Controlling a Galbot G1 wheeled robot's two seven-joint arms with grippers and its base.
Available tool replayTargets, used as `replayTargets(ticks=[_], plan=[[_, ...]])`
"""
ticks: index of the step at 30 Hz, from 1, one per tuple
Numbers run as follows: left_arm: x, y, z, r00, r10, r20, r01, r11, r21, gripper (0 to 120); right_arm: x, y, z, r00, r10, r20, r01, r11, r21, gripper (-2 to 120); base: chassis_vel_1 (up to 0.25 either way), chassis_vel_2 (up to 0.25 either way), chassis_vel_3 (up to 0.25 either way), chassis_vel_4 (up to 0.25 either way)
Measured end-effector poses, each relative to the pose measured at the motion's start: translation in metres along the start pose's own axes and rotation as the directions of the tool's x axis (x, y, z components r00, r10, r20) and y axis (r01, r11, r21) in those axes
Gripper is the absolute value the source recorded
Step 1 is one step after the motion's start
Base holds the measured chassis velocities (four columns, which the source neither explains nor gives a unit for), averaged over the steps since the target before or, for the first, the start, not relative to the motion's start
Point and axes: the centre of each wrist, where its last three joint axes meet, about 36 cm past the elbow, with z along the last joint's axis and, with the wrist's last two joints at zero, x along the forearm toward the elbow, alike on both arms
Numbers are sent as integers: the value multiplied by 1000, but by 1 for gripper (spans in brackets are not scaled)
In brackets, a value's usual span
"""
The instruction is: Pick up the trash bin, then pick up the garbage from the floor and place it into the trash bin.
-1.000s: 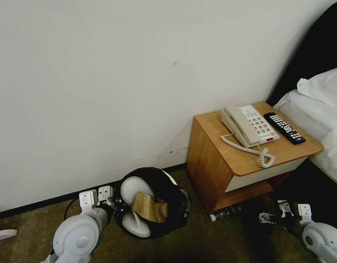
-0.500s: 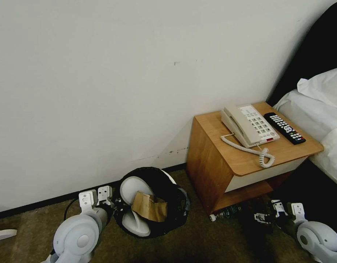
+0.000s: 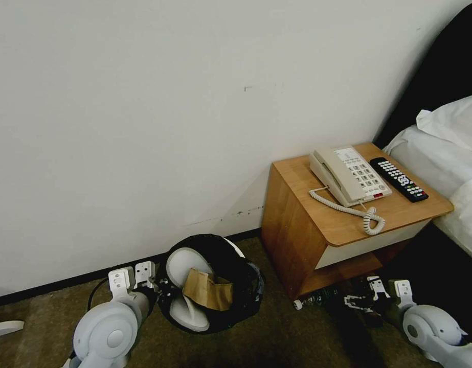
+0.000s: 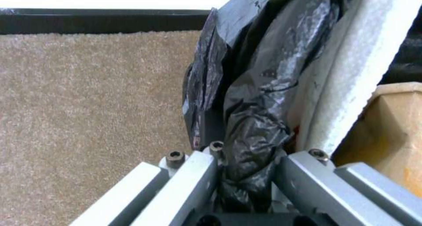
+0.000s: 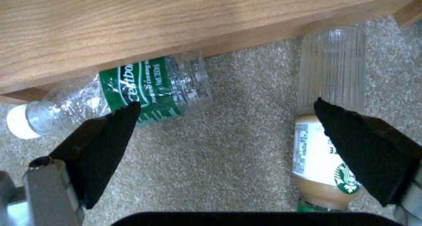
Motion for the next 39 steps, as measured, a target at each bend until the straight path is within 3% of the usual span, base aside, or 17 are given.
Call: replayTargets(ticks=[9, 23, 39], plan=[[-3, 1, -1, 1000, 0, 1, 0, 1000, 1, 0, -4, 2, -4, 1000, -6, 11, 6, 1000, -3, 100, 0, 0, 0, 0], [-5, 4, 0, 1000, -13, -4, 13, 1000, 12, 0, -34, 31, -17, 997, -77, 18, 77, 997, 7, 100, 0, 0, 0, 0], [-7, 6, 0, 1000, -20, -5, 20, 1000, 16, 0, -51, 32, -8, 998, -65, 9, 65, 998, -25, 100, 0, 0, 0, 0]])
